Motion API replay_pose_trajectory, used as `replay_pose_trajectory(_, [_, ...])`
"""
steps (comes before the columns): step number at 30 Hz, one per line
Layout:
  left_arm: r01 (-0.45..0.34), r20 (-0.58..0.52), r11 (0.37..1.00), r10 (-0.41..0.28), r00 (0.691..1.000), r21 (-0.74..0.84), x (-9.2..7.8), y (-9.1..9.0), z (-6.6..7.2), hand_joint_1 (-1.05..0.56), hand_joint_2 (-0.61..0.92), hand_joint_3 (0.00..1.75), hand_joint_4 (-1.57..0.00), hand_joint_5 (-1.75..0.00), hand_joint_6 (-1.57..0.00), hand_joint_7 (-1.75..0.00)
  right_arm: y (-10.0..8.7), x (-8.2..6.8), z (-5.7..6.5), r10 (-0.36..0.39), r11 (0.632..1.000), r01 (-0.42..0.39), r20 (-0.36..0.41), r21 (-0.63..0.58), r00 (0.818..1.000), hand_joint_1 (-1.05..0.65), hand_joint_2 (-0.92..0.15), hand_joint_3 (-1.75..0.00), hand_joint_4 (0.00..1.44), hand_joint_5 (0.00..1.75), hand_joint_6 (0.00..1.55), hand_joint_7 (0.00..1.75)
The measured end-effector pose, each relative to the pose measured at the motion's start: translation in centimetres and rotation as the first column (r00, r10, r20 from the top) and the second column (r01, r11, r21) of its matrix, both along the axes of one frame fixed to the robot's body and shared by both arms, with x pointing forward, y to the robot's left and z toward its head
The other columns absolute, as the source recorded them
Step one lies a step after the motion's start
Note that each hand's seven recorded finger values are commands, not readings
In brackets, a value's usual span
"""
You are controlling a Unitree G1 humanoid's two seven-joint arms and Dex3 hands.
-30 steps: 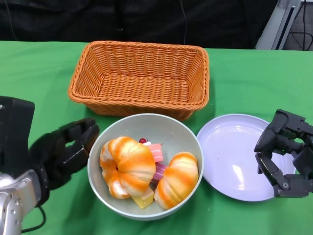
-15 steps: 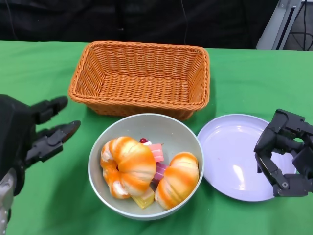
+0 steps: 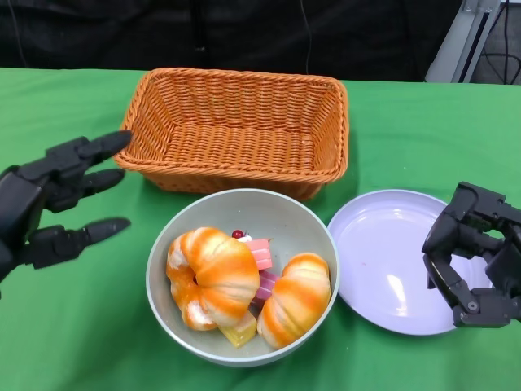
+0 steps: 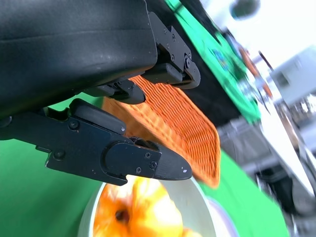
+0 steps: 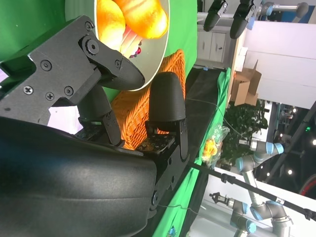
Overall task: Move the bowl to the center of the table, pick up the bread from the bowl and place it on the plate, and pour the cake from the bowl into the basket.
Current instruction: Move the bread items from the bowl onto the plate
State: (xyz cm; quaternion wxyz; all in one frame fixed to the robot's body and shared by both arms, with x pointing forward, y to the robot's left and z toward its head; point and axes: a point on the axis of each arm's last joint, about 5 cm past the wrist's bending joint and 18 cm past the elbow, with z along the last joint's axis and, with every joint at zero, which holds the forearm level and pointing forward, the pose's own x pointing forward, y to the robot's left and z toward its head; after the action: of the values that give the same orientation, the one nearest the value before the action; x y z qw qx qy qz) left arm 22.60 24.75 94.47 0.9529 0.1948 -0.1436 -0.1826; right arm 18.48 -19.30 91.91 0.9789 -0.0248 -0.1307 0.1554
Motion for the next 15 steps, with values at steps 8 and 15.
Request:
replay_pose_trajectory(8, [0.187, 0.101, 0.963, -0.209, 0.973, 0.192, -0.2, 0.2, 1.8, -0.70, 0.92, 0.12, -0.38, -0.04, -0.32, 0.00, 0.3, 0.1, -0.1, 0.006, 1.000, -0.005, -0.011, 0.007, 1.000, -0.07, -0.45, -1.15, 0.68, 1.73, 0.61, 1.49])
replay_pose_trajectory(15, [0.261, 0.197, 0.890, -0.351, 0.915, 0.374, -0.3, -1.5, 2.7, -0.69, 0.92, 0.11, -0.40, -0.04, -0.38, -0.03, 0.7, 0.3, -0.1, 0.018, 1.000, -0.018, -0.012, 0.011, 1.000, -0.08, -0.45, -1.13, 0.69, 1.73, 0.60, 1.49])
